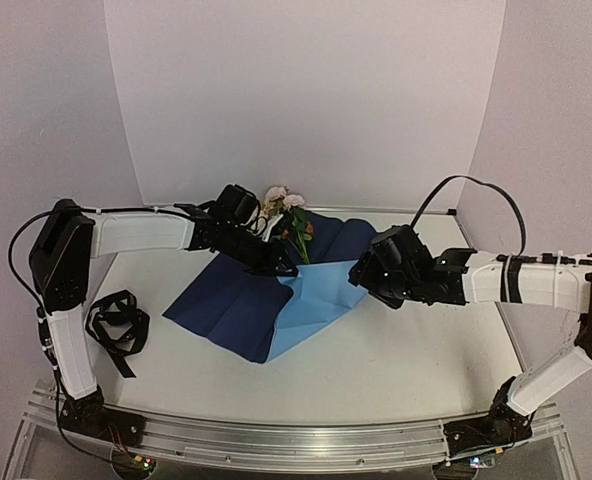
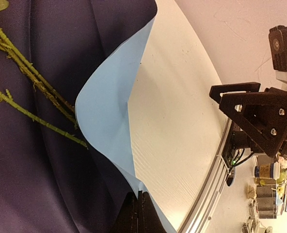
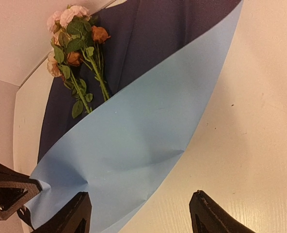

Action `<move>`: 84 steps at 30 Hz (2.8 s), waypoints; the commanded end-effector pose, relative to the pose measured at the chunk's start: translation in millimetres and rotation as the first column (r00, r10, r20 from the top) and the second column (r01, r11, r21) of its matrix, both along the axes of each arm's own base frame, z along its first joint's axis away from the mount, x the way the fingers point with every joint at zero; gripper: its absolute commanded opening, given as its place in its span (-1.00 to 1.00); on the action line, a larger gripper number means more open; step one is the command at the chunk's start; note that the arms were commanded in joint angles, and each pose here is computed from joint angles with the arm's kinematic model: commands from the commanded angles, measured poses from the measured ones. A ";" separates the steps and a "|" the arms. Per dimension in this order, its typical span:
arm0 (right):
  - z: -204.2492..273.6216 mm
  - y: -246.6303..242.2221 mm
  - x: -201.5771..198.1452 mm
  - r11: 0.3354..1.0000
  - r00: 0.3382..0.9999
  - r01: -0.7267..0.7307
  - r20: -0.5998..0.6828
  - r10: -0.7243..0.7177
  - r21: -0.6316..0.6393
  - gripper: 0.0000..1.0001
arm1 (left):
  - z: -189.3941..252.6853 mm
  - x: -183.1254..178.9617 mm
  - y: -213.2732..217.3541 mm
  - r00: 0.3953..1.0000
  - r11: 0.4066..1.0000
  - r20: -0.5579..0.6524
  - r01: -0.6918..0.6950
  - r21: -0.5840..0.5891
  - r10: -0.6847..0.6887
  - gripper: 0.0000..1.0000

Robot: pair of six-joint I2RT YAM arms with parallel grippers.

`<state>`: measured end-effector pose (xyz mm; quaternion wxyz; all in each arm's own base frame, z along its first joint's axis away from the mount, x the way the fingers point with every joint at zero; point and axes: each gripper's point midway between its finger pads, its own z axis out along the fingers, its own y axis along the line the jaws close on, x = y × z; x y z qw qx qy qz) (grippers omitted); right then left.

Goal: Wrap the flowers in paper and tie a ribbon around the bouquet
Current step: Adjust the right corner of the flattened wrapping paper at the center of the board.

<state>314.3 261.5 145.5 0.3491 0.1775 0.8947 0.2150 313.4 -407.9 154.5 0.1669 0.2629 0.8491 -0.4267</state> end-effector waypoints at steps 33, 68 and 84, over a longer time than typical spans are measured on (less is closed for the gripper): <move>31.1 -3.4 220.8 0.970 0.985 -0.174 -0.031 0.172 -0.171 0.58 | 1.1 50.0 -34.1 0.972 0.986 0.164 0.163 0.044 -0.168 -1.00; -59.8 -56.1 128.5 0.977 0.984 -0.062 -0.177 0.025 -0.206 0.75 | 7.5 34.6 4.3 0.978 0.983 0.103 0.182 0.017 -0.183 -1.00; -106.7 -43.5 138.6 1.000 0.981 0.008 -0.196 -0.010 -0.010 0.37 | 3.7 60.3 9.7 0.988 0.992 0.084 0.128 0.023 -0.129 -1.00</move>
